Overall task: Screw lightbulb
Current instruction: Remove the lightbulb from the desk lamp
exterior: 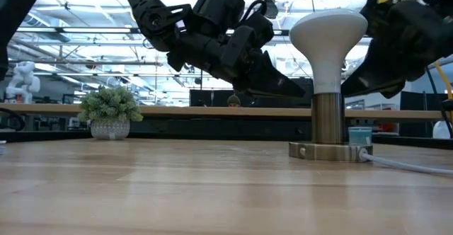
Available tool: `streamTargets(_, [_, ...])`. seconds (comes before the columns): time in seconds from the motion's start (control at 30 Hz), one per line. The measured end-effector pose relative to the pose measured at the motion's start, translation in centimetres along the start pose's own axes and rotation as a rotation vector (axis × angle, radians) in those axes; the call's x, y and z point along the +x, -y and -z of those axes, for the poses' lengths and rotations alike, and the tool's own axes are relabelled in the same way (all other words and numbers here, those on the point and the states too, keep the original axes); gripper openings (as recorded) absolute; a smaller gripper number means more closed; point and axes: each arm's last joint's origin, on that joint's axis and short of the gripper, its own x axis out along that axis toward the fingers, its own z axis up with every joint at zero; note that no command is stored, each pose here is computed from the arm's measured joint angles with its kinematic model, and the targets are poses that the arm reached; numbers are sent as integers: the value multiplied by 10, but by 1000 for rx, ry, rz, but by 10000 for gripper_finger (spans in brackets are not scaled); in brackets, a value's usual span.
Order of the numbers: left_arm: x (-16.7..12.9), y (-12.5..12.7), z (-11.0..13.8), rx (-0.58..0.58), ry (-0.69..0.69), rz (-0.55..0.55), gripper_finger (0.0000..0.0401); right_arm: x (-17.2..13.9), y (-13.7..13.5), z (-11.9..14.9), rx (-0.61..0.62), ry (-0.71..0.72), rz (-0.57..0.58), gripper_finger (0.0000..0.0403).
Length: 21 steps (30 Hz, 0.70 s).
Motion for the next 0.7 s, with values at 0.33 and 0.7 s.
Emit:
streamTargets(0.33, [1,2,-7,30,71,-10,0,-5,-12,-11,-7,24,-201,0])
streamTargets(0.7, [1,2,-7,26,65,-24,0,-6,-16,-10,42,-30,-294,0])
